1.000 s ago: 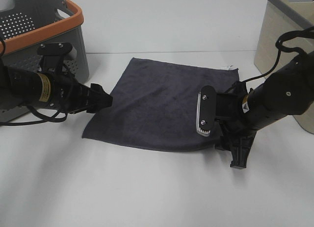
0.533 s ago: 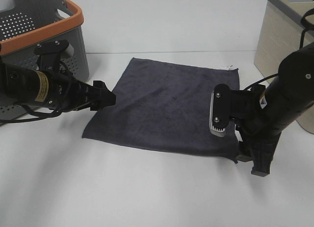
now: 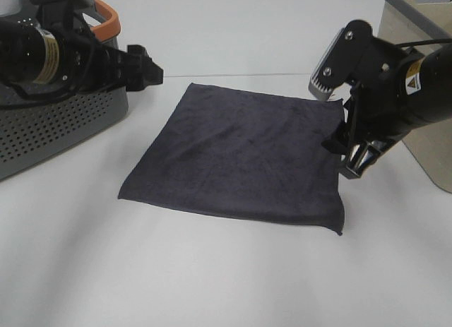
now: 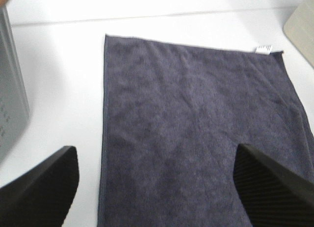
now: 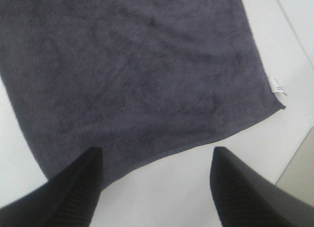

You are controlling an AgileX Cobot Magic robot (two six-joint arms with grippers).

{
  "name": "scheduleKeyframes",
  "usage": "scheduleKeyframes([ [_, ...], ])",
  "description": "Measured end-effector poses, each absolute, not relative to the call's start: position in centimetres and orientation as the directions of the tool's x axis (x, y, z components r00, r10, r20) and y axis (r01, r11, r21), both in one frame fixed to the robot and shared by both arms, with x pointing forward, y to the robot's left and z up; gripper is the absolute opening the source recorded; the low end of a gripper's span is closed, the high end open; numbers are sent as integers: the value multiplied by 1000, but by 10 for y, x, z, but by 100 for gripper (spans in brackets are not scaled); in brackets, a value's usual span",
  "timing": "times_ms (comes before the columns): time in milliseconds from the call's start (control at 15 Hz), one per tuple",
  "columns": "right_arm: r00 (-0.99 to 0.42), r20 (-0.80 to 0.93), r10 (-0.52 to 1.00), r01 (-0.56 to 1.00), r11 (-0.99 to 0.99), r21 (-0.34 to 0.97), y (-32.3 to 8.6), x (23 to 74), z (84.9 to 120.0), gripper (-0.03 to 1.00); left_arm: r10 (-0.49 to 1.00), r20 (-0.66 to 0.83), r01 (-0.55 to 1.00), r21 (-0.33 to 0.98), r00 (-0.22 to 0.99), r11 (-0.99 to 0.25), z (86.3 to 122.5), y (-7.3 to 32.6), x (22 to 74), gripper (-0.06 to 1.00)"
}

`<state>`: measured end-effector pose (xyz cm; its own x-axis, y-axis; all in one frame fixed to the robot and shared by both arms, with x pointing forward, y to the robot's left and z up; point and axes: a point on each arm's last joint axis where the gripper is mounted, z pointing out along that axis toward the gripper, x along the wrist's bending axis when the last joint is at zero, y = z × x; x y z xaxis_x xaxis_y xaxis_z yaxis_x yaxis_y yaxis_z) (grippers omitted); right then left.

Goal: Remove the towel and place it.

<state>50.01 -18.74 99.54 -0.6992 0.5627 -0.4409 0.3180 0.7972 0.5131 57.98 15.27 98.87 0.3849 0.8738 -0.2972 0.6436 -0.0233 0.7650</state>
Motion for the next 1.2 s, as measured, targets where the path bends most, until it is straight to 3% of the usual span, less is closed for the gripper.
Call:
scheduleKeyframes([
  [400,-470,-456,756,438,649,622,-190,531,1078,63,906,-243,456,888,346,64,1068,171,609,79],
  [533,-357,-484,799,453,601,658,-196,539,1109,63,943,-200,366,926,266,94,1091,190,620,79],
  [733,-232,-488,842,436,538,721,-201,545,1132,63,998,-52,229,972,24,45,1118,232,624,77],
  [933,-140,-403,904,444,421,791,-210,550,1140,63,990,62,290,957,-123,-24,1140,267,625,76],
  [1200,2,-200,980,500,172,849,-247,580,1164,63,998,-12,496,867,-66,43,1169,307,635,76],
])
